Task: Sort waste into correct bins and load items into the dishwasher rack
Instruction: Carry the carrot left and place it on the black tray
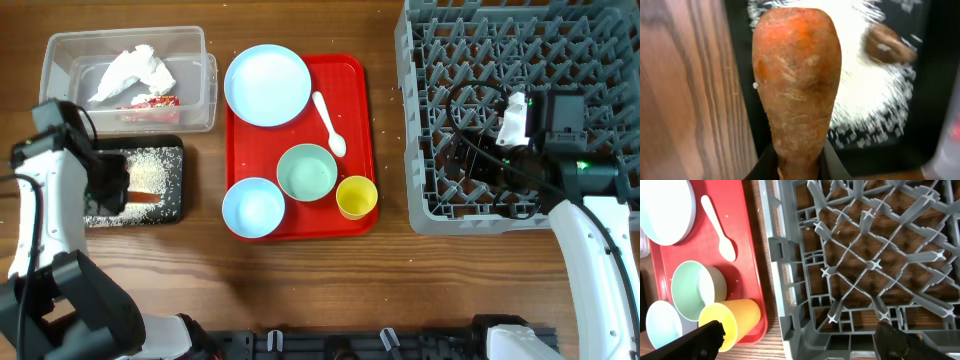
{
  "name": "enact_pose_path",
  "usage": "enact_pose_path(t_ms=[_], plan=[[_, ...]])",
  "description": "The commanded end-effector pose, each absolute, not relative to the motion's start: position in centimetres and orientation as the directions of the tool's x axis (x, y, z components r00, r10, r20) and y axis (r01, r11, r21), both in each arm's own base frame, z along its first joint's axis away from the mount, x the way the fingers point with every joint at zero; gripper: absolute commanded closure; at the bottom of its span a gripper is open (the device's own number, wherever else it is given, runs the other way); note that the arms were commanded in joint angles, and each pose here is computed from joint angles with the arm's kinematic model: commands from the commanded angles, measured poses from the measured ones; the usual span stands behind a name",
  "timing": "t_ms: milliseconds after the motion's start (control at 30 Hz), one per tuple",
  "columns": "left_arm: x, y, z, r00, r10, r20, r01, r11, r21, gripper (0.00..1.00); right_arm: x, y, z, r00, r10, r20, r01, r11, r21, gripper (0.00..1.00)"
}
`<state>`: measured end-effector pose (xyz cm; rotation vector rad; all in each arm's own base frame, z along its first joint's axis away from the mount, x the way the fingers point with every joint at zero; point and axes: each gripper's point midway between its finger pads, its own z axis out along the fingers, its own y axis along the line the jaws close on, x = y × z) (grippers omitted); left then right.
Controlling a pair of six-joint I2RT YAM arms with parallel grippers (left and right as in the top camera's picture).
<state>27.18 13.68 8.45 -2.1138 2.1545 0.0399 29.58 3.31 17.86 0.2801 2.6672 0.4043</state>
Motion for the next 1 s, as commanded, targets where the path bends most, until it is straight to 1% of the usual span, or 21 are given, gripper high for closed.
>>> enact_pose_path(t_ms=[0,33,67,167,267,333,400,433,467,500,567,600,633,667,700,733,800,867,933,967], plan=[[26.3,14.8,7.0,0.164,-0.972,-0.166,-0.985,-0.153,-0.078,0.85,29.7,3.4,17.9,-0.891,0.258,-0.373,0.133,0.935,0.328,0.0],[26.3,15.0,6.8,0.165,-0.971,-0.173,-0.985,-0.153,-0.079,0.78,29.6,3.4,17.8,-0.892,0.258,-0.371,0.134,0.935,0.327,0.0],[26.2,15.2,6.7,0.166,-0.968,-0.187,-0.985,-0.154,-0.079,0.74,29.6,3.4,17.8,-0.892,0.257,-0.371,0.134,0.935,0.327,0.0],[26.2,15.9,6.8,0.169,-0.959,-0.229,-0.985,-0.154,-0.083,0.69,29.6,3.4,17.8,-0.892,0.258,-0.37,0.134,0.935,0.327,0.0],[26.8,16.3,6.9,0.166,-0.957,-0.238,-0.984,-0.144,-0.108,0.69,29.6,3.4,17.8,-0.893,0.258,-0.37,0.134,0.935,0.327,0.0],[27.1,16.4,7.0,0.168,-0.956,-0.241,-0.983,-0.143,-0.117,0.71,29.6,3.4,17.8,-0.893,0.257,-0.37,0.134,0.935,0.327,0.0],[27.3,16.4,7.0,0.17,-0.955,-0.243,-0.982,-0.142,-0.127,0.75,29.6,3.4,17.8,-0.893,0.257,-0.37,0.134,0.935,0.327,0.0],[27.4,16.5,7.0,0.166,-0.955,-0.244,-0.982,-0.137,-0.131,0.79,29.6,3.4,17.8,-0.893,0.258,-0.37,0.134,0.935,0.327,0.0],[27.7,16.5,7.2,0.139,-0.96,-0.245,-0.984,-0.106,-0.14,0.81,29.6,3.4,17.8,-0.892,0.257,-0.37,0.134,0.935,0.327,0.0],[28.3,16.3,7.4,0.086,-0.968,-0.238,-0.987,-0.05,-0.153,0.81,29.6,3.4,17.8,-0.892,0.258,-0.371,0.134,0.935,0.327,0.0],[31.0,14.9,9.1,-0.154,-0.969,-0.195,-0.952,0.198,-0.234,0.73,29.6,3.4,17.8,-0.892,0.257,-0.372,0.134,0.935,0.327,0.0],[32.5,13.8,10.4,-0.281,-0.942,-0.185,-0.898,0.326,-0.295,0.67,29.7,3.4,17.9,-0.891,0.258,-0.374,0.133,0.935,0.328,0.0],[33.9,12.4,11.9,-0.407,-0.894,-0.186,-0.815,0.447,-0.368,0.6,29.8,3.4,17.9,-0.89,0.258,-0.377,0.132,0.935,0.328,0.0],[35.0,10.8,13.2,-0.515,-0.835,-0.195,-0.717,0.544,-0.435,0.61,29.8,3.4,17.9,-0.889,0.258,-0.378,0.131,0.935,0.328,0.0],[36.1,8.2,15.0,-0.636,-0.74,-0.217,-0.562,0.638,-0.526,0.61,29.9,3.4,18.0,-0.888,0.258,-0.381,0.131,0.935,0.329,0.0],[36.7,6.0,16.4,-0.707,-0.663,-0.247,-0.433,0.682,-0.59,0.57,29.9,3.4,18.0,-0.886,0.258,-0.384,0.129,0.935,0.329,0.0],[37.0,3.1,17.3,-0.773,-0.563,-0.291,-0.306,0.733,-0.608,0.48,30.0,3.4,18.0,-0.885,0.261,-0.385,0.13,0.934,0.334,0.0],[37.0,0.0,17.3,-0.834,-0.446,-0.324,-0.193,0.787,-0.585,0.42,30.0,3.5,18.0,-0.886,0.26,-0.383,0.128,0.933,0.337,0.01],[36.9,-4.0,16.9,-0.883,-0.291,-0.368,-0.05,0.839,-0.543,0.41,30.0,3.5,18.1,-0.886,0.26,-0.383,0.126,0.932,0.34,0.0],[37.1,-6.1,16.5,-0.892,-0.218,-0.395,0.004,0.871,-0.491,0.41,30.0,3.5,18.1,-0.886,0.26,-0.383,0.127,0.932,0.34,0.0]])
